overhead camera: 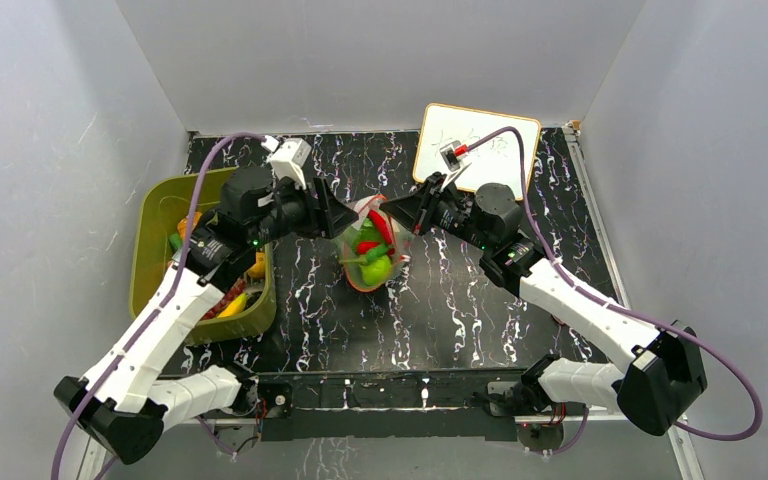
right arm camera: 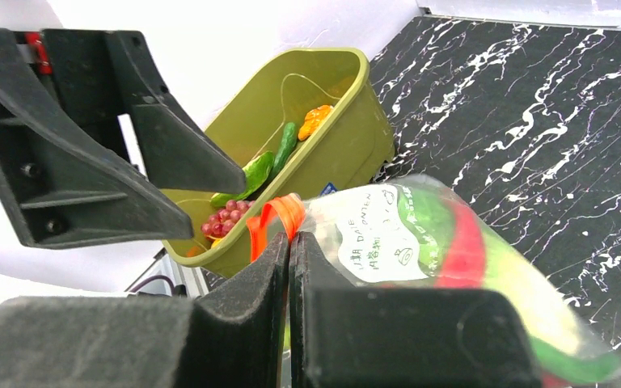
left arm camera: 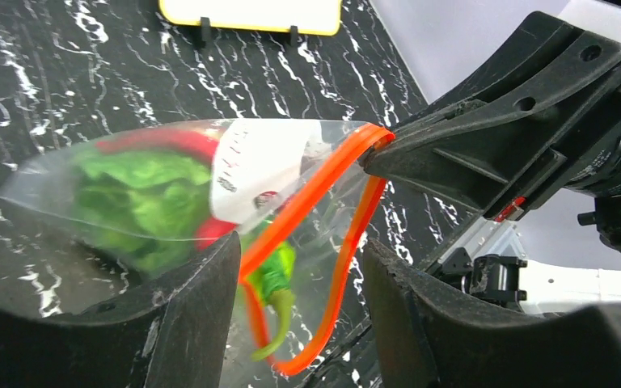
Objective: Place the food in the zip-top bag and seal the zipper
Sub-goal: Adjust the fake vegetable in the zipper food storage bag.
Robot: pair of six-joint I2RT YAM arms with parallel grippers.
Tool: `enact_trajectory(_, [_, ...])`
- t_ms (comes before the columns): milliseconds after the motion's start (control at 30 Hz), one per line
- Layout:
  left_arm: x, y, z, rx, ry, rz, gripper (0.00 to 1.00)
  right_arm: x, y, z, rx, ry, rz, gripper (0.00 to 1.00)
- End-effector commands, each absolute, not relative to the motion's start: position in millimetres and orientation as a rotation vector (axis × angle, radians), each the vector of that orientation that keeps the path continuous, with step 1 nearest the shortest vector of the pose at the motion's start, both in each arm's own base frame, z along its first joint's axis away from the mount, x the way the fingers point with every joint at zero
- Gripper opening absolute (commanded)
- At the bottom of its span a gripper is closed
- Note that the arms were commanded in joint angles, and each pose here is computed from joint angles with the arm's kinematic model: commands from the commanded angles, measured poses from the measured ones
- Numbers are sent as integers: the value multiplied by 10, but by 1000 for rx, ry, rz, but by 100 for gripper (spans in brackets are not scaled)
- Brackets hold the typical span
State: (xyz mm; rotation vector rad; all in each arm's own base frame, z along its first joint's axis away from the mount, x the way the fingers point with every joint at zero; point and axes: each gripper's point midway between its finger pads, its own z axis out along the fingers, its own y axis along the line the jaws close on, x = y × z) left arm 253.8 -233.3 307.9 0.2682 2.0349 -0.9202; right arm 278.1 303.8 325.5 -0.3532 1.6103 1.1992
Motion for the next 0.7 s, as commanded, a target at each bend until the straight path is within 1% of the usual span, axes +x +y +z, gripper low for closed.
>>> enact_trajectory(0, [2481,-2066,3022,275,2094,-746,56,2729,2984,3622,-357,1487,1207,0])
enact_trajectory(133, [2470,-1895,2877,268,2155,-630,54,2731,2972,3602,-353,1496,1203,0])
enact_trajectory(333, [2402,-2010,2752,262,2189,-717,52,2720,2981,3589,-353,1505,1216,0])
enact_trajectory(433, [2392,-2080,2638,252,2202,-768,54,2733,2979,3596,-343,1503,1216,0])
enact_trajectory(567, [2459,-2135,2448,234,2193,-785,54,2723,3003,3628,-340,1500,1241,0])
enact_trajectory(667, [2574,-2111,2327,214,2191,-731,50,2705,3017,3647,-339,1489,1265,0])
